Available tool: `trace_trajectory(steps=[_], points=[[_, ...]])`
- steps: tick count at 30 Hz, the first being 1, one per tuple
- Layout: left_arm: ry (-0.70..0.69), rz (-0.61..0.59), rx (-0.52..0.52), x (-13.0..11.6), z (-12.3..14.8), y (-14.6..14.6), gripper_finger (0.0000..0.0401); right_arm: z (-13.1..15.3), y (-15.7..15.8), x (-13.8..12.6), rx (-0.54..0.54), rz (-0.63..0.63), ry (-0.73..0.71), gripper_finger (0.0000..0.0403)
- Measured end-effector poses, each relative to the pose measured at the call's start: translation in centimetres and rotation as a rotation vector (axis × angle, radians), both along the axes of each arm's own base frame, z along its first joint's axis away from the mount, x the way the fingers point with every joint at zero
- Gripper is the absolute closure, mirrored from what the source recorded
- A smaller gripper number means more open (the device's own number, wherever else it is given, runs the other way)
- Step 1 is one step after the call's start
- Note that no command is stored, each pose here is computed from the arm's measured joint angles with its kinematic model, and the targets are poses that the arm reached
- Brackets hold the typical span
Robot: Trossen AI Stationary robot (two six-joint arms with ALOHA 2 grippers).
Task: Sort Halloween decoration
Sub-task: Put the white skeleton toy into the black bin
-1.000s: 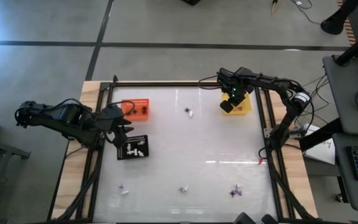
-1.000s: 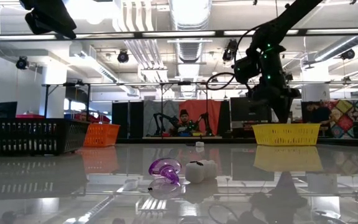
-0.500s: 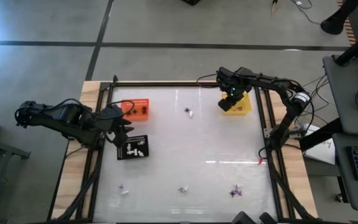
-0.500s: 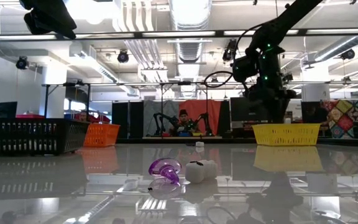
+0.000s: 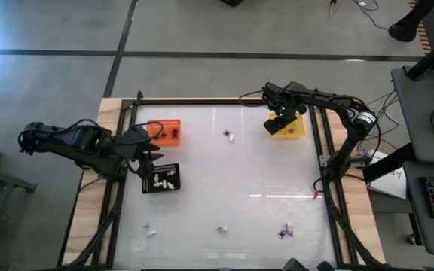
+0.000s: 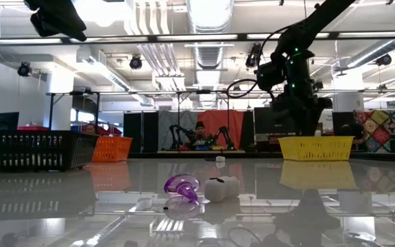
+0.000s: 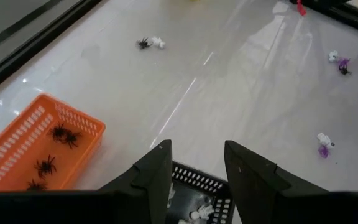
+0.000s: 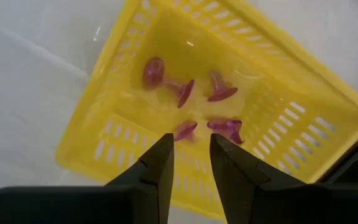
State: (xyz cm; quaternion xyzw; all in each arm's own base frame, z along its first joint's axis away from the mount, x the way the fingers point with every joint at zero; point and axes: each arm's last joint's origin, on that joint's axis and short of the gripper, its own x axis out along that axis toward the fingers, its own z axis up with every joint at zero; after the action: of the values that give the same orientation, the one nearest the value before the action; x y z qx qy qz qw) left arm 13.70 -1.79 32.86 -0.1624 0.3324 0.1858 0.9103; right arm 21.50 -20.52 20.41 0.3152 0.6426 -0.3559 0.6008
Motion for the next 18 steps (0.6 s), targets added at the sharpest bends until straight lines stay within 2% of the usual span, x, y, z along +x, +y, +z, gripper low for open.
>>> trace_trajectory(steps=[3,8,14,18], points=[[0.000,-0.006,0.009,0.4,-0.1,-0.1,0.0271,0.5,0.7,0.3,-0.007,0.067,-0.010,0.0307],[-0.022,0.045,-0.048,1.7,-0.3,-0.3,0.0271,2.3,2.5,0.9,-0.049,0.224,-0.056,0.0310],[-0.062,0.050,-0.063,4.2,-0.7,-0.9,0.0271,5.8,5.7,0.8,-0.136,0.318,-0.156,0.0318],[-0.051,0.044,-0.055,5.9,-1.4,-1.2,0.0271,8.0,7.5,0.2,-0.195,0.338,-0.238,0.0321]])
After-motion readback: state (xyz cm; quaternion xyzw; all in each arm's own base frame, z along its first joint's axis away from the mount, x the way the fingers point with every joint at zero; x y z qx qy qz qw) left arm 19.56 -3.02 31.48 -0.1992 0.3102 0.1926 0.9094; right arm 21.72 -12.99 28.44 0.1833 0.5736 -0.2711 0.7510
